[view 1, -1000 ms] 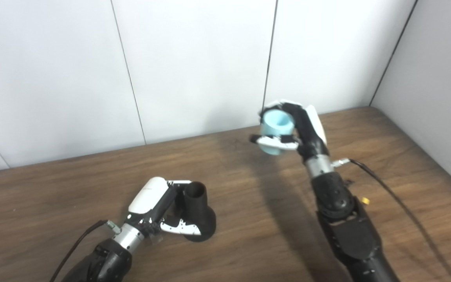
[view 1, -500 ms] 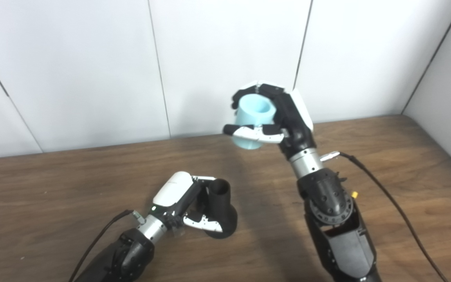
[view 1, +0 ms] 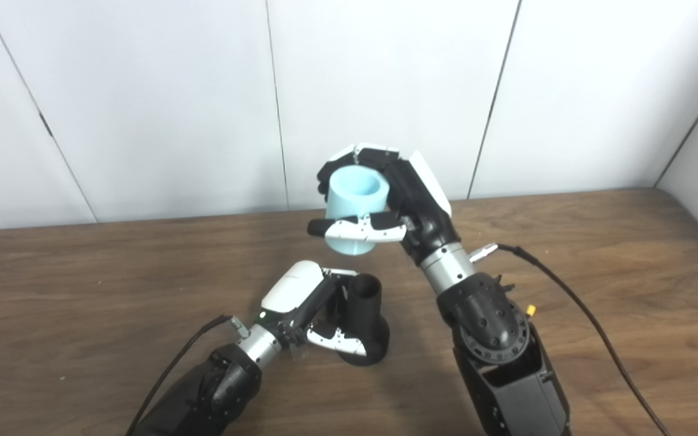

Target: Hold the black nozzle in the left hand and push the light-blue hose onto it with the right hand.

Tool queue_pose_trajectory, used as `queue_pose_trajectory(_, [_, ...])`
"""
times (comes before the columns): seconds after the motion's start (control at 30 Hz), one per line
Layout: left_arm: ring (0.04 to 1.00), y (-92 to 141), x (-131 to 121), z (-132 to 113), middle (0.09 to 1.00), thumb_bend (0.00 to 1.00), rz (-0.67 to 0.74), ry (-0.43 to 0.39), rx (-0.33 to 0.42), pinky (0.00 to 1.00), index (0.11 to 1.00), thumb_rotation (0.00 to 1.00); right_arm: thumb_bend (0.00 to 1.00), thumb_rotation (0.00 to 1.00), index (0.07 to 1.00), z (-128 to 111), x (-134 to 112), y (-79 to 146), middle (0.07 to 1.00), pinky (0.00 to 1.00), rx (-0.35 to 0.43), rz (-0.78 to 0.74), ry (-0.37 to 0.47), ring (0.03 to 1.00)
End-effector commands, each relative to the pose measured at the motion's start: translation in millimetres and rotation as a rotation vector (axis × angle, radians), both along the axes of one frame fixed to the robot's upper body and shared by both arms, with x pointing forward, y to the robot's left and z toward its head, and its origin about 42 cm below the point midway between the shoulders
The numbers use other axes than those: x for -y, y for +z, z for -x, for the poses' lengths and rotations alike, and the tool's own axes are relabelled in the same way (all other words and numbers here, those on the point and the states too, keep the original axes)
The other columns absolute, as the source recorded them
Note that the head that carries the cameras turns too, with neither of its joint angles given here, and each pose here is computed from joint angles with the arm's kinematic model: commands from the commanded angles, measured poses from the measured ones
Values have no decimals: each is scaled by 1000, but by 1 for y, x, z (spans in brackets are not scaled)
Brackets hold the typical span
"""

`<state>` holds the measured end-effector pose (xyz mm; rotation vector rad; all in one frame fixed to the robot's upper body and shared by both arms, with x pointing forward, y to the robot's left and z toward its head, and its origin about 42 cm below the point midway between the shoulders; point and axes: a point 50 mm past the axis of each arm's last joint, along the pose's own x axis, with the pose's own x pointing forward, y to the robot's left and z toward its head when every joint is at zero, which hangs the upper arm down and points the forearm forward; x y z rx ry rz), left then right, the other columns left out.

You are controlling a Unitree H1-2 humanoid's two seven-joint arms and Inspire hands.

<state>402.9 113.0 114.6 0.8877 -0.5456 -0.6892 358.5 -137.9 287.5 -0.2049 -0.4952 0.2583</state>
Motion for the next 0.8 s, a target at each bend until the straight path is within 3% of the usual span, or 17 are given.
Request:
queue_pose_trajectory(0.0, [367,-80,-10,50,464,498,-184,13,-235,316,523,0,521,0,478,3,-2,13,484,372,75,4,21,449])
queue_pose_trajectory(0.77, [380,-73,-13,49,464,501,-177,19,-212,345,509,0,520,0,484,10,27,-11,485,354,14,111,-1,439])
